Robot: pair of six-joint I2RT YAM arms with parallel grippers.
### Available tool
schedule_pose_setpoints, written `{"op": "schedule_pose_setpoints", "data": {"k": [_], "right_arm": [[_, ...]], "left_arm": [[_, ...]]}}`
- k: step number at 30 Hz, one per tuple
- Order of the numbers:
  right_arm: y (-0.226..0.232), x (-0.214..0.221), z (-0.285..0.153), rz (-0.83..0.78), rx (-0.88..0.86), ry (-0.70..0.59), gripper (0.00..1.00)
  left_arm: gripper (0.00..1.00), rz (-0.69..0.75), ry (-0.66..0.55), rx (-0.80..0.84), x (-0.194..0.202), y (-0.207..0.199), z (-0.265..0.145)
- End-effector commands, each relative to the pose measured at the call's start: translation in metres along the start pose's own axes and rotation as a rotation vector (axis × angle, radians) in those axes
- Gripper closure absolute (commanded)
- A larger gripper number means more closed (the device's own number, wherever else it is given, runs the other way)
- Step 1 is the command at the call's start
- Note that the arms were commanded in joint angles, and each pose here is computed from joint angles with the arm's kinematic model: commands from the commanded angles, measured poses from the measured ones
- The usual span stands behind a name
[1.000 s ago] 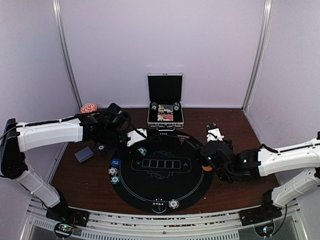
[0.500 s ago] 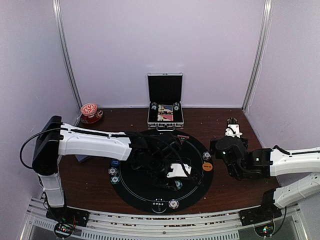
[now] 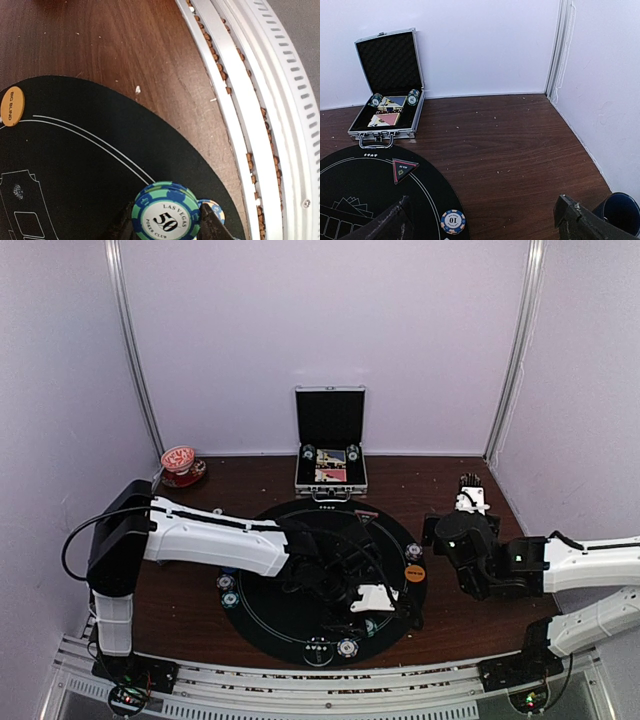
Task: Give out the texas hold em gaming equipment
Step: Place the pile of poker chips at the dealer area.
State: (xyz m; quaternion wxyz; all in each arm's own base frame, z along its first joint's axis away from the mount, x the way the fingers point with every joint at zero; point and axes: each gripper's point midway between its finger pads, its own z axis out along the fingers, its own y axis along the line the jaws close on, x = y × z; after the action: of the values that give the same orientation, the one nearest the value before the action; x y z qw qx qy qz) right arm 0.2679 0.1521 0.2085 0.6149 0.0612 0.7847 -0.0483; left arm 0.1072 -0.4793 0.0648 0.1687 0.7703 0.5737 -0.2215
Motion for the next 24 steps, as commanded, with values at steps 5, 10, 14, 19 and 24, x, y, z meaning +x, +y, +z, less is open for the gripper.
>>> {"op": "schedule_pose_setpoints", "data": {"k": [5, 10, 14, 19, 24], "right_arm": [[-0.012, -0.005, -0.002, 0.028, 0.027, -0.024, 0.00], [-0.008, -0.003, -0.001, 0.016, 0.016, -0.014, 0.00], [-0.007, -0.002, 0.000, 0.012, 0.012, -0.011, 0.00], [-0.006, -0.002, 0.000, 0.012, 0.006, -0.008, 0.00], [-0.004, -0.001, 0.000, 0.010, 0.000, -0.006, 0.00]], "left_arm": [[0.77, 0.007, -0.036, 0.021, -0.017, -0.007, 0.017], [0.77, 0.013, -0.023, 0.027, -0.016, -0.011, 0.024], [0.76, 0.014, -0.010, 0.030, -0.014, -0.013, 0.030], [0.76, 0.014, -0.001, 0.036, -0.012, -0.016, 0.035], [0.75, 0.011, 0.009, 0.034, -0.009, -0.015, 0.040]]}}
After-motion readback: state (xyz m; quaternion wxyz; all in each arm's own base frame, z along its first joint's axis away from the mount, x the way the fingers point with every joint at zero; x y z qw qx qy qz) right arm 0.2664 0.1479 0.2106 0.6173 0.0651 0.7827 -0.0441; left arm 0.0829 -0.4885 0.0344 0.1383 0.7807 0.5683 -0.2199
